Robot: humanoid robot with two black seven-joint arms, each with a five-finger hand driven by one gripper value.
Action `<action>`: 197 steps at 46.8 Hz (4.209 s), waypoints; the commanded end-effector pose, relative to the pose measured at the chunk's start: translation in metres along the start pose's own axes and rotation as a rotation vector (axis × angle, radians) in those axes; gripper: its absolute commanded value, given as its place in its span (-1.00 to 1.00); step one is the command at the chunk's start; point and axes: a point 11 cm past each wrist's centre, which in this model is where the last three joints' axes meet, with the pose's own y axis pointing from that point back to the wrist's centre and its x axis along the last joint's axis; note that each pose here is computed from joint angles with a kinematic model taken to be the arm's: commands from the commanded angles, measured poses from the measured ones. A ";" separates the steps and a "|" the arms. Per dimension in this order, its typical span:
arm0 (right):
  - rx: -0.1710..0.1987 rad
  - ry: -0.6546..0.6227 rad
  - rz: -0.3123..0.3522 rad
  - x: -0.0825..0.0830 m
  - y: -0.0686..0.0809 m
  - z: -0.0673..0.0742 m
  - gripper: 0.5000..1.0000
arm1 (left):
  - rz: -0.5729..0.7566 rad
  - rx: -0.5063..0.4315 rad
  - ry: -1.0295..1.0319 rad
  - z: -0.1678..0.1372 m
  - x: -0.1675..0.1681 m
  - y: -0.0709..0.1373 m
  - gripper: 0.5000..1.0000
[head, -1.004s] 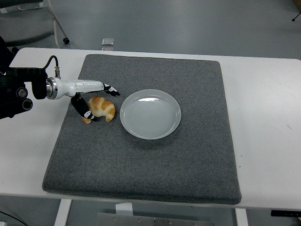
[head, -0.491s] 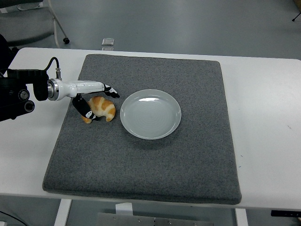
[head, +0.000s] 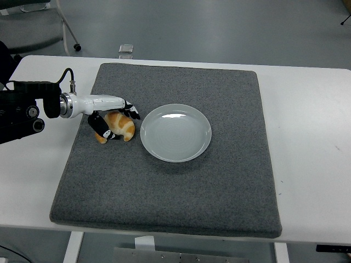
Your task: Place the bread on the plate
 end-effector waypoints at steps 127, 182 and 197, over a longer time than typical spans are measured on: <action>-0.001 0.000 0.000 0.000 0.000 0.000 0.73 | 0.170 -0.308 -0.239 0.150 0.140 0.026 -1.00; -0.001 -0.001 0.000 0.000 0.000 0.000 0.72 | 0.022 -0.277 -0.351 0.132 0.010 -0.071 -1.00; 0.001 0.000 0.000 0.000 0.000 0.000 0.72 | 0.008 -0.277 -0.345 0.130 0.001 -0.074 -1.00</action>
